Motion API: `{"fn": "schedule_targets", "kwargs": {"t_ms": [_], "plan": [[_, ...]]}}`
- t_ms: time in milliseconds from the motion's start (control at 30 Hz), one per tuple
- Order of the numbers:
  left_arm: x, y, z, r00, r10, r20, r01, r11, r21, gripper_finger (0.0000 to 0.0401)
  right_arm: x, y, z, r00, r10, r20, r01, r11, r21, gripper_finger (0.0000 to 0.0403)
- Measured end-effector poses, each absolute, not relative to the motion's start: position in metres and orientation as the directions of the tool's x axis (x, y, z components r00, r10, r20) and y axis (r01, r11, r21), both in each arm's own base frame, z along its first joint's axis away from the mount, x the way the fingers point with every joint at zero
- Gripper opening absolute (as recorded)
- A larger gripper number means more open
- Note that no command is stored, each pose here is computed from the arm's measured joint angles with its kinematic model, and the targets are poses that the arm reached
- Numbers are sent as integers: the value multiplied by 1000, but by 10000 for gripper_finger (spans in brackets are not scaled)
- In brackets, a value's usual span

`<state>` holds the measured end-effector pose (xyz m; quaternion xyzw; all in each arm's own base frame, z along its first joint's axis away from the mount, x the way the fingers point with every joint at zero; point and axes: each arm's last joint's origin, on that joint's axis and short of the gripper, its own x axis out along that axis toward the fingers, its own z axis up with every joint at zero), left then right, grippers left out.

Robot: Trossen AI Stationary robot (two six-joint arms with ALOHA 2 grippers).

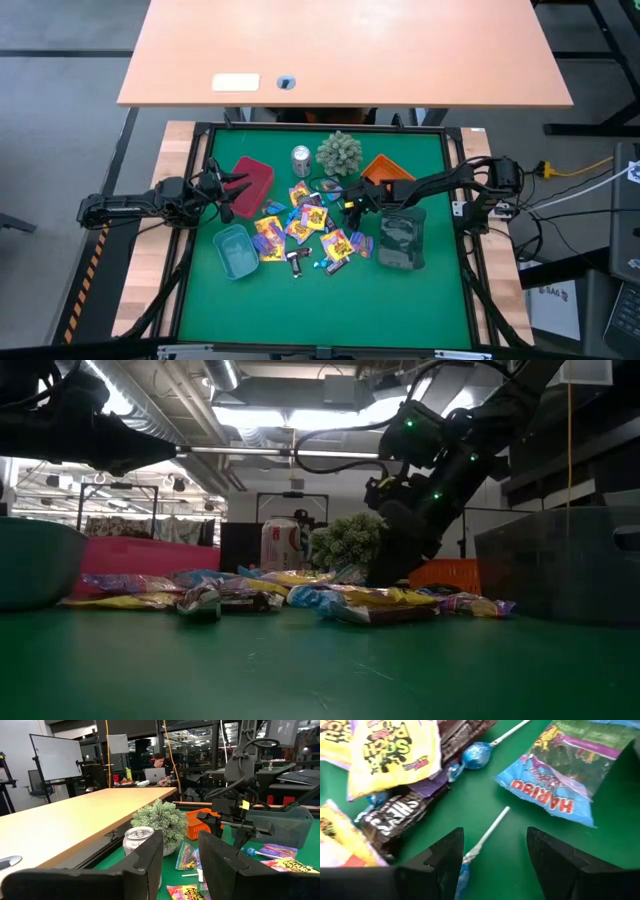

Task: Sort candy
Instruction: Put the blue candy into the orange bin

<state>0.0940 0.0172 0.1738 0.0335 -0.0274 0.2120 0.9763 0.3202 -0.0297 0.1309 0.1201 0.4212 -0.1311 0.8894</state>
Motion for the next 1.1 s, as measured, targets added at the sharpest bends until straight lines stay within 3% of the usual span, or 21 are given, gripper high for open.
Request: {"fn": "schedule_targets", "kwargs": {"t_ms": [1100], "plan": [[94, 17, 174, 909, 412, 68, -416, 908, 55, 115, 319, -21, 130, 601, -104, -792, 298, 949, 102, 215]]}}
